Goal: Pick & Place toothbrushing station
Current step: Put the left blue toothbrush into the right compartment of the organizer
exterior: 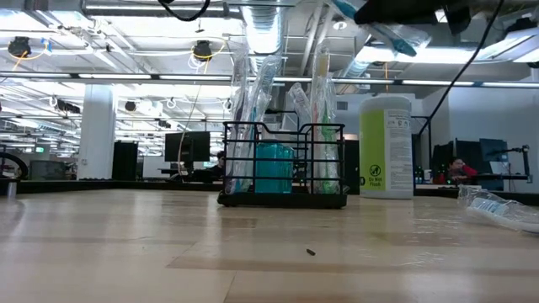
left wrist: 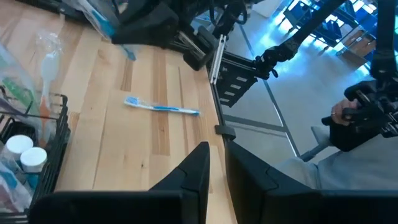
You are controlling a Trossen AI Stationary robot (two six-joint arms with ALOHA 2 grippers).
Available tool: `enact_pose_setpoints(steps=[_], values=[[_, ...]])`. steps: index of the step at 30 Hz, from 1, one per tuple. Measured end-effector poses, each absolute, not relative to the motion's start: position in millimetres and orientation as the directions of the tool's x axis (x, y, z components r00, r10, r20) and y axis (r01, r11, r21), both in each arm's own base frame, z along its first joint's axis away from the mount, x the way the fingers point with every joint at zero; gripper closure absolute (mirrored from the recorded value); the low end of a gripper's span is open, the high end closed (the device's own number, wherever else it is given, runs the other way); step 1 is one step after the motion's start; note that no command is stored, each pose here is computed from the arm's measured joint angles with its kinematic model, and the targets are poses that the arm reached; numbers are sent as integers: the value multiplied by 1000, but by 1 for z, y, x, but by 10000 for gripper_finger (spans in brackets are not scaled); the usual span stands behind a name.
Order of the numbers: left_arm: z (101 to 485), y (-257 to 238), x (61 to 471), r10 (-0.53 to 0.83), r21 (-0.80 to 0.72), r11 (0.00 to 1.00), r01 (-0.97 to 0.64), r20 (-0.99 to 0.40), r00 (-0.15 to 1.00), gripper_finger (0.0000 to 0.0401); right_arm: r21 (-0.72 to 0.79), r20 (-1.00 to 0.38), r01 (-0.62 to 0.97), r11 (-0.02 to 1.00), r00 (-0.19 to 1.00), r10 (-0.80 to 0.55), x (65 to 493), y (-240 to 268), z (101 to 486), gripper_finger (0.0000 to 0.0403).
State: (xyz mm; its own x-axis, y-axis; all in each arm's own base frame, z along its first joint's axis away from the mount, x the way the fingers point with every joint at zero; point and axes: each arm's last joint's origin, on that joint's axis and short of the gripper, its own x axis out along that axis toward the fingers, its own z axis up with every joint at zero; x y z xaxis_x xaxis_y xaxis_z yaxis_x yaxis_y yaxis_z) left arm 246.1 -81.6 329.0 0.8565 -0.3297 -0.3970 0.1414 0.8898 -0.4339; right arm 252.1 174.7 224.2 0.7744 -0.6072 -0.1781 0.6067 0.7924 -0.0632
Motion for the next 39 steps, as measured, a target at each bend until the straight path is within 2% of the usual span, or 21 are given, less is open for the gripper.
enact_pose_setpoints(steps=[7, 13, 23, 32, 35, 39], values=[[330, -82, 247, -327, -411, 898, 158, -383, 864, 354, -24, -141, 582, 813, 803, -579, 256, 167, 217, 397], [331, -82, 247, -327, -410, 898, 161, -377, 866, 354, 11, -76, 464, 886, 884, -462, 264, 152, 219, 397], [332, -82, 247, -331, -393, 903, 176, -371, 868, 354, 96, 216, 265, 959, 935, -280, 246, 116, 207, 397], [333, -82, 248, -312, -383, 909, 166, -359, 880, 354, 56, 244, 270, 961, 930, -275, 262, 104, 180, 397], [333, -81, 248, -292, -376, 915, 149, -358, 887, 354, 47, 210, 290, 956, 933, -294, 267, 97, 169, 397], [333, -80, 248, -224, -353, 931, 92, -354, 908, 354, 51, 198, 226, 973, 952, -232, 269, 98, 162, 397]])
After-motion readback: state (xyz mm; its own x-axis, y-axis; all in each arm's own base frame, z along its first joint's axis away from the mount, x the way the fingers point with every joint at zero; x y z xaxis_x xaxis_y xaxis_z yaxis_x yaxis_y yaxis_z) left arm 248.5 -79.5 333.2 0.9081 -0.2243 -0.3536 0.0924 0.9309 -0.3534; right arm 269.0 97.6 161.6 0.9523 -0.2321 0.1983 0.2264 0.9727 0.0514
